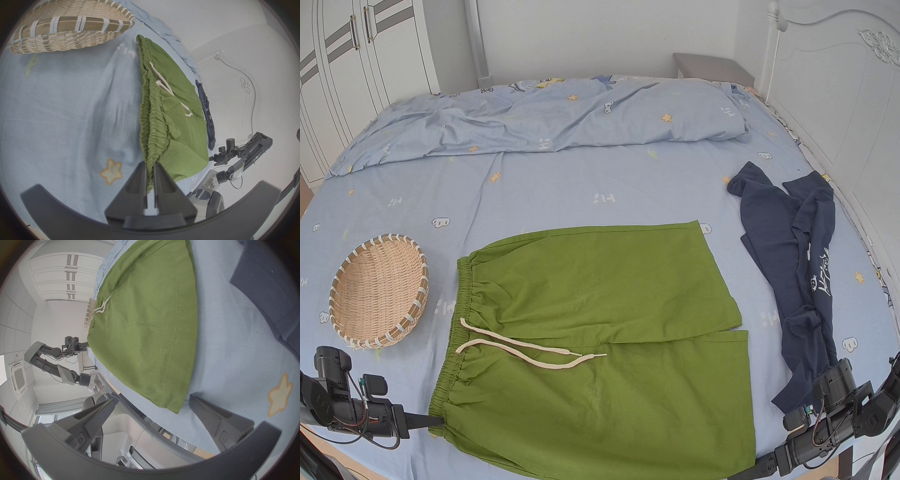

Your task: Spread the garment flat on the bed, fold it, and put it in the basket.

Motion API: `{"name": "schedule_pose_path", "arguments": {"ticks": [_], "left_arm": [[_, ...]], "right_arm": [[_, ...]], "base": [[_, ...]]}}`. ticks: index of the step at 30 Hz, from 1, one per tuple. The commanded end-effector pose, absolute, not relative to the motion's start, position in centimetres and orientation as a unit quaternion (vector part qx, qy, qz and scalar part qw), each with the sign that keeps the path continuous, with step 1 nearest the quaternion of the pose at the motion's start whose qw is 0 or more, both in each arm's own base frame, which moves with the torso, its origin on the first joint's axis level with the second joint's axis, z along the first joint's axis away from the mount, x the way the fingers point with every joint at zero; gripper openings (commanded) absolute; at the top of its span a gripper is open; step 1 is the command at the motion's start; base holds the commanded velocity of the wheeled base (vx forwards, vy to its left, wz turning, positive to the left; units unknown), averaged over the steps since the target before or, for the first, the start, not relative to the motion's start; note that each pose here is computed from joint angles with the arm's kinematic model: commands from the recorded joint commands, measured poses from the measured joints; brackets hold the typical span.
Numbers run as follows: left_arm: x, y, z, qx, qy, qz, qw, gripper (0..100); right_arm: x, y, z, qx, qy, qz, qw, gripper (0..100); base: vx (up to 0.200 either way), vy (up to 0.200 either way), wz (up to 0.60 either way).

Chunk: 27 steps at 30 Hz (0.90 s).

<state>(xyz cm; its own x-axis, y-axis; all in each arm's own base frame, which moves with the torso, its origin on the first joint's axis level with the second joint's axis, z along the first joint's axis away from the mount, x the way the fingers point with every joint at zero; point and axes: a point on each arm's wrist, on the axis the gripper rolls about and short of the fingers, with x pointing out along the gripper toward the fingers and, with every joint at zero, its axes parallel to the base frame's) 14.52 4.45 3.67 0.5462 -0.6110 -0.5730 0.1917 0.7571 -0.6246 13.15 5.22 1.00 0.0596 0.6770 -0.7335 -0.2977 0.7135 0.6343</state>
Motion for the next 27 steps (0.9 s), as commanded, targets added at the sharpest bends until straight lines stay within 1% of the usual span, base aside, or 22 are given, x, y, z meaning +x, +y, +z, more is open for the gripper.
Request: {"name": "schedule_pose_path", "arguments": {"ticks": [1, 8, 15, 21, 22, 27], "left_arm": [[14.59, 4.76, 3.63, -0.257, 0.411, -0.231, 0.844, 0], [14.59, 4.76, 3.63, -0.257, 0.411, -0.231, 0.844, 0], [14.59, 4.76, 3.63, -0.256, 0.41, -0.231, 0.844, 0], [14.51, 4.72, 3.6, -0.258, 0.411, -0.232, 0.843, 0], [14.51, 4.72, 3.6, -0.257, 0.411, -0.231, 0.843, 0], [14.34, 4.7, 3.58, -0.259, 0.412, -0.23, 0.843, 0]], "right_arm": [[13.61, 5.55, 0.9, 0.157, 0.594, 0.348, 0.708, 100], [14.01, 5.85, 0.87, 0.155, 0.588, 0.356, 0.709, 100], [13.91, 6.24, 0.87, 0.148, 0.589, 0.366, 0.705, 100], [13.88, 6.27, 0.93, 0.158, 0.589, 0.373, 0.699, 100], [13.88, 6.27, 0.93, 0.158, 0.589, 0.373, 0.699, 0], [13.82, 6.2, 0.91, 0.159, 0.59, 0.371, 0.699, 0]], "base": [[0.0, 0.0, 0.0], [0.0, 0.0, 0.0], [0.0, 0.0, 0.0], [0.0, 0.0, 0.0], [0.0, 0.0, 0.0], [0.0, 0.0, 0.0]]}}
